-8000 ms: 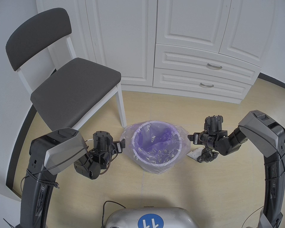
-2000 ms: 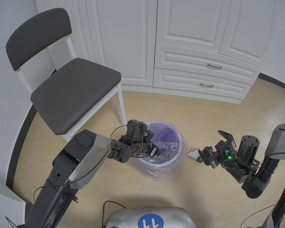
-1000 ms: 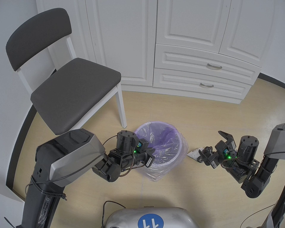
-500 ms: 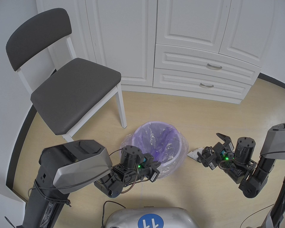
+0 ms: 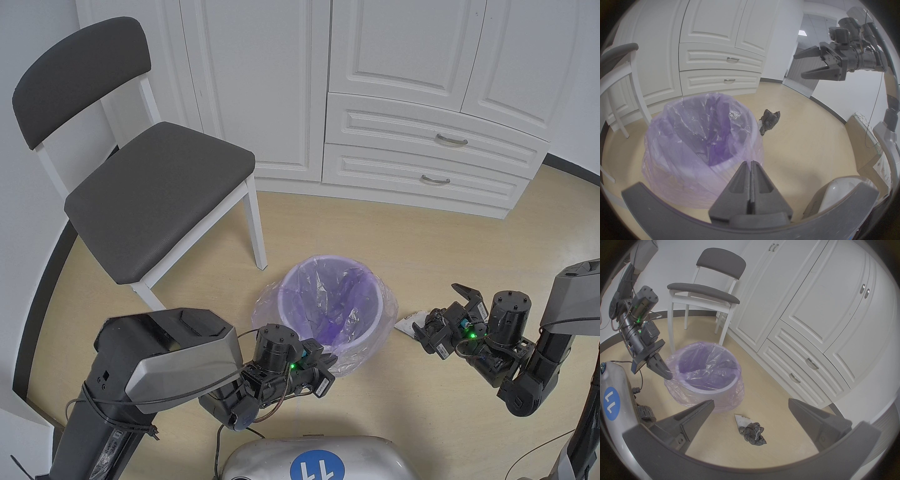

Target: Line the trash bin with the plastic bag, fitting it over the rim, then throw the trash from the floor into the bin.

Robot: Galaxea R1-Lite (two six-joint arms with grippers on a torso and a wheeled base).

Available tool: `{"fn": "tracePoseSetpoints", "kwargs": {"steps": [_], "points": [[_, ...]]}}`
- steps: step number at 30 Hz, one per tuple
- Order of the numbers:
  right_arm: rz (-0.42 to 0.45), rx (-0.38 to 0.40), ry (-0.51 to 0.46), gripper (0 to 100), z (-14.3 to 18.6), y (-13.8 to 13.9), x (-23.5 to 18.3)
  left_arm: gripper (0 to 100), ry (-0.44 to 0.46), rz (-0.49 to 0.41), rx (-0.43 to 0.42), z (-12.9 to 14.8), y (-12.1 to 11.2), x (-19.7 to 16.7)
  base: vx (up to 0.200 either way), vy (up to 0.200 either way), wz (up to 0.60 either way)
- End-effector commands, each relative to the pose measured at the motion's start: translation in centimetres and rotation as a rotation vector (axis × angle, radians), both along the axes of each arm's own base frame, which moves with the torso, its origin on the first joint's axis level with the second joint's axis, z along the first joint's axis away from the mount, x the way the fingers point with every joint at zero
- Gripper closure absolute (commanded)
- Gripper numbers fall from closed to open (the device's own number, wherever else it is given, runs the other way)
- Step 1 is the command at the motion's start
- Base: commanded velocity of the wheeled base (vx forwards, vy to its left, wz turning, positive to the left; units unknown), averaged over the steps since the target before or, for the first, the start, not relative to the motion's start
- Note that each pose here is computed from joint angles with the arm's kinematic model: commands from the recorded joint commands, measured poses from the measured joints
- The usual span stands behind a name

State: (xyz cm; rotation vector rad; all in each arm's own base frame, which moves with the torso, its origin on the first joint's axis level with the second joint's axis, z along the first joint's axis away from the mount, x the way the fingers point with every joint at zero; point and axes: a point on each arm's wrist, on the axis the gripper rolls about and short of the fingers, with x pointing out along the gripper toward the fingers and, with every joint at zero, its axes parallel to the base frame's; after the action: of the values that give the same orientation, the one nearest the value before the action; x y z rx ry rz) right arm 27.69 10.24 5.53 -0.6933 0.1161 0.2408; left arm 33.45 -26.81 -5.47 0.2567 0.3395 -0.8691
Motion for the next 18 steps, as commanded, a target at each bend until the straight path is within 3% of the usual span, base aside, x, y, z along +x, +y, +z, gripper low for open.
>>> {"fn": "tracePoseSetpoints", "kwargs": {"steps": [1, 4, 5, 12, 18], "points": [[0.0, 0.001, -0.004, 0, -0.3, 0.1, 0.2, 100, 0.02, -0.002, 0.016, -1.0, 0.1, -0.3, 0.0, 0.0, 0.0], [0.0, 0.0, 0.001, 0, -0.5, 0.1, 0.3, 100, 0.028, 0.0, 0.023, -1.4, 0.2, -0.3, 0.0, 0.0, 0.0], [0.0, 0.0, 0.001, 0, -0.5, 0.1, 0.3, 0, 0.028, 0.0, 0.023, -1.4, 0.2, -0.3, 0.0, 0.0, 0.0], [0.007, 0.02, -0.006, 0, -0.3, 0.2, 0.5, 0, -0.021, 0.006, -0.038, 0.3, 0.3, -0.5, 0.0, 0.0, 0.0], [0.0, 0.06, -0.009, 0, -0.1, 0.4, 0.5, 0, -0.057, 0.028, -0.074, 2.8, 2.4, -3.7, 0.0, 0.0, 0.0]]}}
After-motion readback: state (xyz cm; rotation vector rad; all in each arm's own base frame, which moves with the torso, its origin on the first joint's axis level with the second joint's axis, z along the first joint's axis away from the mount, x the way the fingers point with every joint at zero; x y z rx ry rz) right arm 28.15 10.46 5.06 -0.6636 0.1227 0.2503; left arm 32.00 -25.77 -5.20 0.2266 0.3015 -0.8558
